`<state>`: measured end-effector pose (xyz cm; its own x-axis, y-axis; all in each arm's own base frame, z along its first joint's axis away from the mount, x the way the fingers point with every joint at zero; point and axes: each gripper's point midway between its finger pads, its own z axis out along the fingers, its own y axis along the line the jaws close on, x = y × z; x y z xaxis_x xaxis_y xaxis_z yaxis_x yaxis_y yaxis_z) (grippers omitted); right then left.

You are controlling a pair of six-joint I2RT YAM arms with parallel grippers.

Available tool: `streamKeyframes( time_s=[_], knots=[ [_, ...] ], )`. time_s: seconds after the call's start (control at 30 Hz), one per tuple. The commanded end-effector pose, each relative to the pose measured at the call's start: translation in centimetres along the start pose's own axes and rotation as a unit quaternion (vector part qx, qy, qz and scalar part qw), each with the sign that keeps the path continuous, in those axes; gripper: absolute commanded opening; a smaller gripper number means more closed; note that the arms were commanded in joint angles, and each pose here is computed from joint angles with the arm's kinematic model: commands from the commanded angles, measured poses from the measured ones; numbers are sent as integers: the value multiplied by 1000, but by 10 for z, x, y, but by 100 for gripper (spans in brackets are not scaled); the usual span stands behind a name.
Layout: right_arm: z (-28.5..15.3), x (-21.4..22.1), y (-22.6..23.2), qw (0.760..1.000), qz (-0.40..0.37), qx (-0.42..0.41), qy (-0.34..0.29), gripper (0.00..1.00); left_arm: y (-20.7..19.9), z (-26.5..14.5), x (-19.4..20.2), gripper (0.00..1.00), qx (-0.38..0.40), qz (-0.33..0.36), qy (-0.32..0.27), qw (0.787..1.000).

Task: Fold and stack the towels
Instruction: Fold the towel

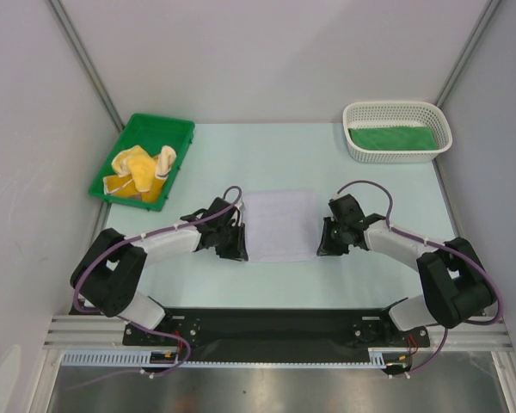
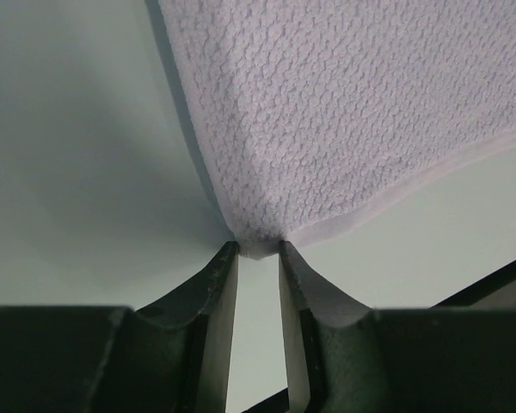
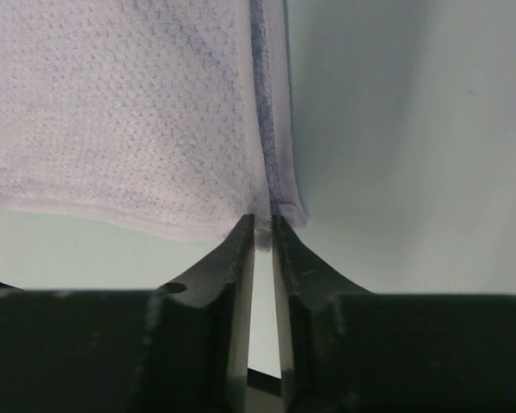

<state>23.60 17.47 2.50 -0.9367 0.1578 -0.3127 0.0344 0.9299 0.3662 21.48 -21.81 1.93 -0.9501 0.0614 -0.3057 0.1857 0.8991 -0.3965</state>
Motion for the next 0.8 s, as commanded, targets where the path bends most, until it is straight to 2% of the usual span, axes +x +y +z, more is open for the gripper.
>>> streamKeyframes(
  time_s=[0.0, 0.1, 0.17, 0.2, 0.27, 0.53, 0.77],
  knots=[
    [-1, -11, 5, 1000, -7, 1, -21, 16, -7, 1, -5, 30, 18, -6, -10, 1000],
    [-3, -12, 5, 1000, -8, 3, -25, 3, -9, -1, -5, 23, 21, -8, -12, 1000],
    [-7, -15, 7, 999, -9, 2, -34, 0, -11, -3, -7, 15, 23, -9, -14, 1000],
    [-9, -18, 9, 999, -10, 2, -39, 0, -11, -4, -8, 8, 24, -8, -15, 1000],
    [-14, -21, 9, 999, -12, 4, -45, 0, -13, -5, -10, 0, 26, -8, -17, 1000],
    [-26, -33, 9, 998, -20, 18, -64, 0, -19, -16, -15, 1, 30, -17, -25, 999],
    [-20, -33, -6, 996, -28, 51, -69, 0, -38, -16, -16, 0, 67, -35, -36, 997]
  ],
)
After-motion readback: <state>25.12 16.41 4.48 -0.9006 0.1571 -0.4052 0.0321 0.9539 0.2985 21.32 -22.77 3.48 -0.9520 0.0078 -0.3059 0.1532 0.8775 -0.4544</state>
